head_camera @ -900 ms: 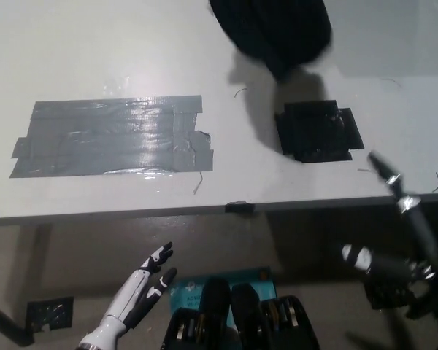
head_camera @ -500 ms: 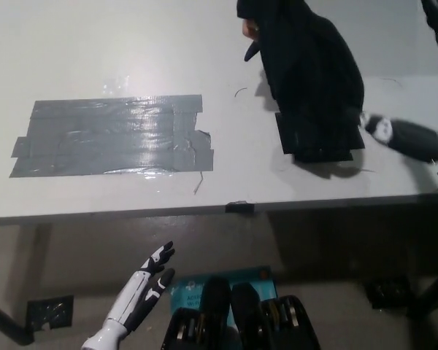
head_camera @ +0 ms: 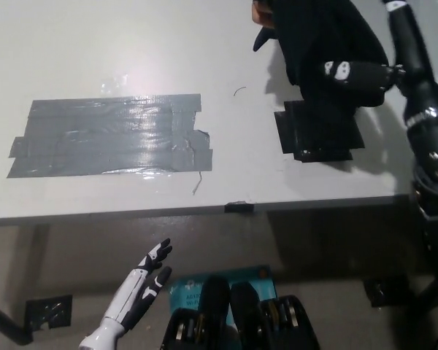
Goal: A person hands a black t-shirt to the robot and rhe robot picks it up with its right hand and places it on the black spot on the desk infron tof it
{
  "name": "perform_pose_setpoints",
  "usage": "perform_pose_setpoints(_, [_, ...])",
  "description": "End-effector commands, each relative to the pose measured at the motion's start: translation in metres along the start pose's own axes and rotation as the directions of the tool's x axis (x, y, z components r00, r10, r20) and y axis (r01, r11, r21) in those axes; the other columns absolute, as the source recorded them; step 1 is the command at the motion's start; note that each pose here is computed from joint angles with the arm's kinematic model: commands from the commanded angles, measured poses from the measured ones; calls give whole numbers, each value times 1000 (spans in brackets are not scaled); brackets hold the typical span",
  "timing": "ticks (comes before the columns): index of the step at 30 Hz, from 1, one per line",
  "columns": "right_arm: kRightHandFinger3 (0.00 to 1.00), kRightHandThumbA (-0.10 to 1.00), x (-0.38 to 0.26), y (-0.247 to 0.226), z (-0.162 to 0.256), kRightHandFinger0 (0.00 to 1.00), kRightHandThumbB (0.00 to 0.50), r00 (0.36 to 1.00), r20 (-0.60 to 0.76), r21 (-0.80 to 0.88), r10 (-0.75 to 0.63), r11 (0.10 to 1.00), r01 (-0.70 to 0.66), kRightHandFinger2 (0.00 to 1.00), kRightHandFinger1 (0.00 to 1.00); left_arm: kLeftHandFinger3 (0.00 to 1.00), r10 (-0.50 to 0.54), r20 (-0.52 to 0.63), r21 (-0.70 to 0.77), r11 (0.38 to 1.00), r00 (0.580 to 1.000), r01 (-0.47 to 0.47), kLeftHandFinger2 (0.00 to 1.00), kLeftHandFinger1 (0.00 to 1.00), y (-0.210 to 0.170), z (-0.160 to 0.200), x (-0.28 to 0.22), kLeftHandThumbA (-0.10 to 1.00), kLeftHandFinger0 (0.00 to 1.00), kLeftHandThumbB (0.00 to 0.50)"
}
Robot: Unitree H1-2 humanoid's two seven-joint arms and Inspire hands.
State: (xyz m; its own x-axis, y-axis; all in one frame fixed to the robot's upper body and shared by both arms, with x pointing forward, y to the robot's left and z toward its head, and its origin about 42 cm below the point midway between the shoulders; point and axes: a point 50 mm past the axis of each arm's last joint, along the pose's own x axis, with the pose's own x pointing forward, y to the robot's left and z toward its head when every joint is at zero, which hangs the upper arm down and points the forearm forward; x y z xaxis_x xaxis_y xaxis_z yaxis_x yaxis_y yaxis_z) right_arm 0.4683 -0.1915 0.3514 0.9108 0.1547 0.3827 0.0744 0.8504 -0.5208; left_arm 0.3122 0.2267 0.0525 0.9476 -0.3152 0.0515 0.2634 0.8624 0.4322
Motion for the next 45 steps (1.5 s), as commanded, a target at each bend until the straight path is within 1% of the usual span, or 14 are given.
perform_pose_setpoints(1, [1000,968,35,-8,10,1000,500,1000,-26,-85,13,996,-15,1000,1000,1000,-1,50,6,1000,999,1,1000,1000,5,10,8,1000,1000,500])
perform_pose_setpoints(8, [1000,825,78,-13,10,1000,500,989,-106,-232,100,965,-122,1000,1000,1000,-9,62,20,1000,998,7,1000,1000,7,15,13,1000,1000,500])
perform_pose_setpoints(11, [1000,332,90,-9,8,1000,468,980,-164,-289,111,945,-156,1000,1000,1000,-16,63,26,1000,998,14,1000,1000,7,16,14,1000,1000,500])
perform_pose_setpoints(12, [1000,194,92,-7,4,793,448,983,-167,-322,82,937,-133,975,870,1000,-18,66,26,1000,998,16,1000,1000,6,16,14,1000,1000,500])
perform_pose_setpoints(13, [624,-40,92,-5,-2,485,316,990,-135,-379,45,920,-93,572,524,1000,-20,68,32,999,997,18,1000,1000,7,17,15,1000,1000,500])
perform_pose_setpoints(14, [516,-95,91,-4,-6,56,331,994,-107,-407,21,911,-63,331,165,1000,-24,69,40,999,997,21,1000,1000,9,18,16,1000,1000,500])
perform_pose_setpoints(16, [597,-100,88,-3,-15,2,216,998,-59,-439,-21,898,-7,534,212,1000,-30,69,65,998,997,26,1000,1000,11,20,17,1000,1000,500])
perform_pose_setpoints(17, [849,-100,86,-4,-17,30,164,998,-47,-438,-36,899,12,835,401,1000,-33,73,69,997,997,28,1000,1000,13,21,19,1000,1000,500])
perform_pose_setpoints(21, [1000,-100,82,-7,-22,191,136,997,4,-430,-76,900,71,1000,680,1000,-37,70,62,998,997,33,1000,1000,15,22,22,1000,1000,500])
perform_pose_setpoints(26, [948,-100,78,-16,-24,255,150,990,27,-393,-136,909,136,1000,667,1000,-34,58,72,997,998,30,1000,1000,13,22,22,1000,1000,500])
perform_pose_setpoints(32, [872,-100,77,-38,-15,34,147,968,129,-362,-216,898,248,896,463,1000,-36,49,75,997,998,32,1000,1000,16,23,23,1000,1000,500])
perform_pose_setpoints(39, [1000,-100,72,-74,21,15,149,899,247,-292,-362,857,425,871,527,1000,-44,51,86,996,998,39,1000,1000,18,23,26,1000,1000,500])
perform_pose_setpoints(42, [857,-100,69,-79,33,0,138,877,276,-276,-393,842,465,852,433,1000,-58,55,115,992,997,51,1000,1000,19,23,27,1000,1000,500])
perform_pose_setpoints(45, [994,-100,62,-70,34,0,195,872,310,-280,-378,840,464,873,459,1000,-61,52,120,991,997,54,1000,1000,17,21,25,1000,1000,500])
